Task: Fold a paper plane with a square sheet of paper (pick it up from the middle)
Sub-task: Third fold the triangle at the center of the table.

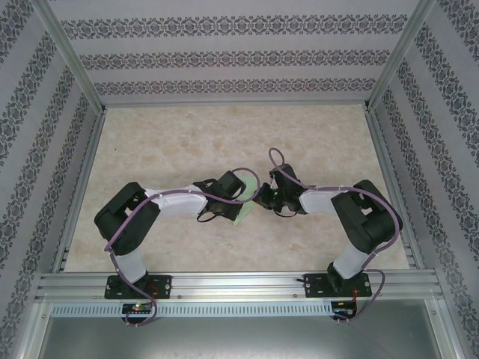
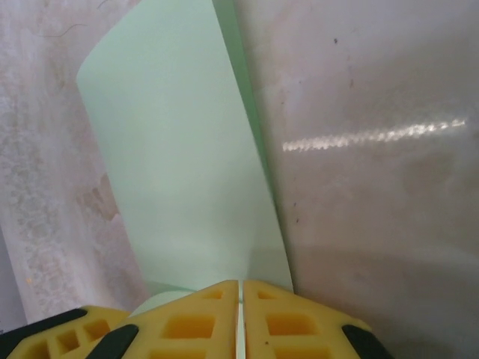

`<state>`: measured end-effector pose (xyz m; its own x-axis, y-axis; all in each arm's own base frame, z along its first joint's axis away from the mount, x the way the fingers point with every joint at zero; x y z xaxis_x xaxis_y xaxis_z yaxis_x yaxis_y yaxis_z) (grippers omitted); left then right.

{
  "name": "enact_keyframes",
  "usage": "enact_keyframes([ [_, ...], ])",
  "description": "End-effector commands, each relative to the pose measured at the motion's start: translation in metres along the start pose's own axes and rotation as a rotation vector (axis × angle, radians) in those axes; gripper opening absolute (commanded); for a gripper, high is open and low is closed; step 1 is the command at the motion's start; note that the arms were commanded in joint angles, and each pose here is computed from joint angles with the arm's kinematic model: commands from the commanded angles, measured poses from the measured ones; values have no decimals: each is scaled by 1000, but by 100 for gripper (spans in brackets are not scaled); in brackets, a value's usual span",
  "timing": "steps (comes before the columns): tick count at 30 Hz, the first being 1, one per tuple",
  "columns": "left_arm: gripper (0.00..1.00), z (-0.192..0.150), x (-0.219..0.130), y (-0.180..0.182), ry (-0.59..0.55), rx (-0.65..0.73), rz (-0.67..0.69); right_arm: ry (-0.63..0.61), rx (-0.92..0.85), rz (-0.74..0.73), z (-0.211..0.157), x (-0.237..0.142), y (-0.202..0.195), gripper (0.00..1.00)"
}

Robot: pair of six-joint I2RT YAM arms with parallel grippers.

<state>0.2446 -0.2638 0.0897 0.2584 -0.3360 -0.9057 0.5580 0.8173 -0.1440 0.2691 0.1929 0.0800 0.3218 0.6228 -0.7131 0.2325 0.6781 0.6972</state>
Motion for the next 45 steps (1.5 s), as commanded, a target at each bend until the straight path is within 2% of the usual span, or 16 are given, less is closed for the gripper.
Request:
enact_keyframes([
  [1, 2, -16, 6, 7, 91, -8, 32, -45, -70, 54, 8, -14, 27, 11],
  [8, 2, -14, 5, 7, 85, -7, 37, -8, -75, 62, 13, 6, 33, 12],
  [13, 3, -13, 3, 6, 80, -11, 34, 32, -59, 6, 11, 30, 14, 11],
  [17, 6, -9, -3, 5, 65, -14, 32, 30, -44, -43, 9, 35, -1, 10],
  [23, 19, 3, -28, 4, 2, -35, 47, 36, -50, -67, 7, 35, -6, 10],
  [25, 31, 8, -42, 5, -33, -49, 70, 40, -54, -61, 7, 36, -5, 10],
  [28, 36, 13, -59, 8, -74, -66, 96, 45, -51, -61, 7, 37, -4, 10],
  [32, 32, 19, -77, 5, -112, -83, 77, 46, -49, -54, 7, 38, -2, 10],
  [37, 24, 31, -88, -13, -166, -117, -104, 44, -48, -60, 7, 38, -1, 10],
  [42, 20, 41, -80, -32, -159, -133, -289, 43, -40, -63, 7, 39, -2, 10],
  [45, 19, 38, -63, -33, -130, -159, -299, 47, -41, -68, 7, 40, -2, 10],
])
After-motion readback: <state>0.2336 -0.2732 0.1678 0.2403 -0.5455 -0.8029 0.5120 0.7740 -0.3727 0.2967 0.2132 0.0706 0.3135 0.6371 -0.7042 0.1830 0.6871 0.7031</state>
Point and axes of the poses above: each hand's point on the last joint's axis, 136 mm out from that joint toward the fingers, its own x axis out along the fingers, its own y axis along the line the jaws close on, z = x × y, the point moved 8 cm from there along -x, back along the fingers, and after that the axes turned 7 degrees about x, right-handed, at the moved point
